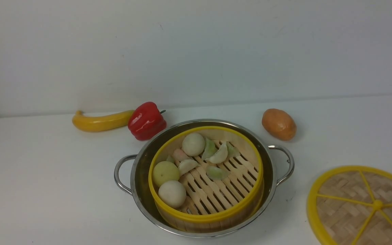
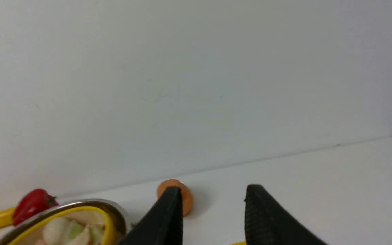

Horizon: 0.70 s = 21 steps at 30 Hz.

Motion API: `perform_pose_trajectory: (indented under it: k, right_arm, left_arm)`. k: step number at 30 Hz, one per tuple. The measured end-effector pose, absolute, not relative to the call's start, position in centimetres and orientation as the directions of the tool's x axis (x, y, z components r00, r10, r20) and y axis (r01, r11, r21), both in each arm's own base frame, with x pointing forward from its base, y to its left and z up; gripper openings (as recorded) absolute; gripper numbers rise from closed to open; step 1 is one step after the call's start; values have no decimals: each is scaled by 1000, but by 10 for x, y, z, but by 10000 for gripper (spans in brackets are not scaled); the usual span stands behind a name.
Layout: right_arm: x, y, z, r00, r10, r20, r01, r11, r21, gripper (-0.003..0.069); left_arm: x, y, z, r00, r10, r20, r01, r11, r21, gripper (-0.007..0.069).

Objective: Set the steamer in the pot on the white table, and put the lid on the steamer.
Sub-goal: 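Move the gripper down to the bamboo steamer lid and grasp its center knob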

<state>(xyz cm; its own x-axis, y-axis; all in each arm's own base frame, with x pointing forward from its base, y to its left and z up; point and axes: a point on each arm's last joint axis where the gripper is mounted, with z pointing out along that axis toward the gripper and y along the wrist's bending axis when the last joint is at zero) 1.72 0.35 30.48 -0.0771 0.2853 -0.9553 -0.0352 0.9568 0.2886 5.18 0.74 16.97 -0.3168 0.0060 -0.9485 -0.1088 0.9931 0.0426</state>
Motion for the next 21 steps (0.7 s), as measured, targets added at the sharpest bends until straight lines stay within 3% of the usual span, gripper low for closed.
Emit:
perform_pose_trajectory:
  k: [3, 8, 14, 21]
  right_arm:
    - [25, 10, 301, -262, 241, -935, -64, 962, 266, 241]
    - [57, 18, 287, -615, -65, -786, -202, 976, 77, 241]
    - [106, 25, 299, -628, -281, -726, -381, 924, -28, 241]
    - [163, 28, 306, -719, -273, -640, -388, 921, 43, 251]
  left_arm:
    - [52, 7, 170, -317, 6, -948, -109, 993, 43, 379]
    - [52, 7, 170, -317, 6, -948, -109, 993, 43, 379]
    - [52, 7, 170, -317, 6, -948, -109, 993, 43, 379]
    - [52, 7, 170, -317, 6, -948, -109, 993, 43, 379]
